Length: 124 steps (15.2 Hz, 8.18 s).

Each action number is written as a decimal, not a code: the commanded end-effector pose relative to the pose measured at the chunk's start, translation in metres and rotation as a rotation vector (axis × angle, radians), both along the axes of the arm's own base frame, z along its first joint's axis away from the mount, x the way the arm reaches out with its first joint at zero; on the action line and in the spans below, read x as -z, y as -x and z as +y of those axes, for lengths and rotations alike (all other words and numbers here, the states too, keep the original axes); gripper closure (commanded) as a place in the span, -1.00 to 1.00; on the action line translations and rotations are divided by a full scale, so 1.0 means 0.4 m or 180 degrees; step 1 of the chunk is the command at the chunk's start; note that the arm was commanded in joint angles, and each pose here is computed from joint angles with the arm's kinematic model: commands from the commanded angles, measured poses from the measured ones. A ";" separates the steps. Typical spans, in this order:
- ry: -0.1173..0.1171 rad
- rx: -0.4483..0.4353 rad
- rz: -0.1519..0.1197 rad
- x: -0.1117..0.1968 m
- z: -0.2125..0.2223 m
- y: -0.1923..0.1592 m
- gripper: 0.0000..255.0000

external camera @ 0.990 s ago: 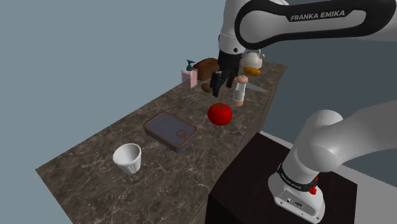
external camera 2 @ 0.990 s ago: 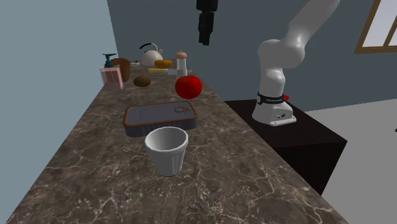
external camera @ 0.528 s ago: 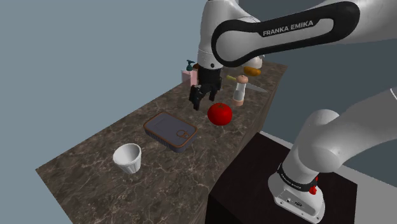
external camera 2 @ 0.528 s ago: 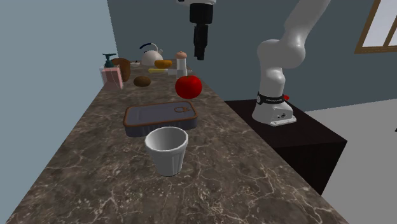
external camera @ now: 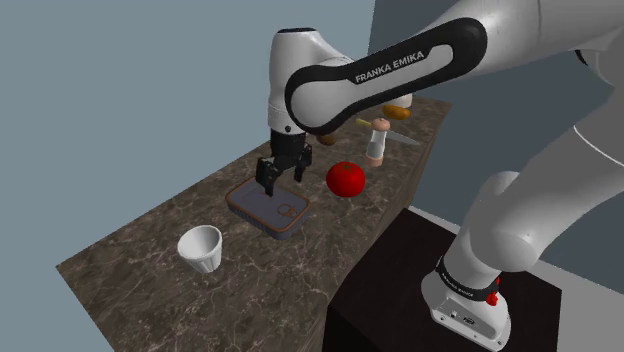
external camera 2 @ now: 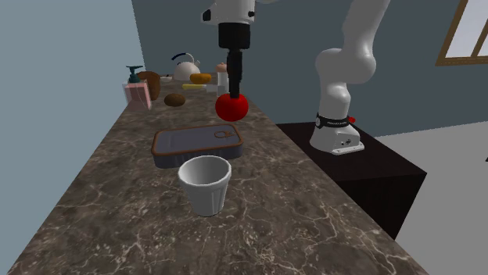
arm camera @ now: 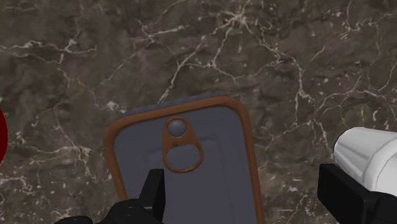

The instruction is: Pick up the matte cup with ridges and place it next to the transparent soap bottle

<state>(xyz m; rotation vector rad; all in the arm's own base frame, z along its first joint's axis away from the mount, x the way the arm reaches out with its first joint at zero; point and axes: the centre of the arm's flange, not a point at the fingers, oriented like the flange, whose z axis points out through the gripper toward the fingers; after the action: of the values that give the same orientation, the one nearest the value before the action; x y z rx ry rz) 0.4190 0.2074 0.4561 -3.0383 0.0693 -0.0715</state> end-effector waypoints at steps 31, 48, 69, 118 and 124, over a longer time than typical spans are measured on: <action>-0.0328 0.0155 0.0109 0.263 0.373 -0.193 1.00; -0.0328 0.0155 0.0109 0.144 0.373 -0.193 1.00; -0.0328 0.0155 0.0109 -0.133 0.373 -0.193 1.00; -0.0328 0.0155 0.0109 -0.391 -0.544 -0.466 1.00; -0.0328 0.0155 0.0109 -0.391 -0.734 -0.522 1.00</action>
<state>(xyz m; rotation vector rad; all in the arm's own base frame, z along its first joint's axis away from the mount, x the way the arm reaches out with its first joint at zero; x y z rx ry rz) 0.6268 -0.0749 0.6106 -2.9353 0.1467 -0.0181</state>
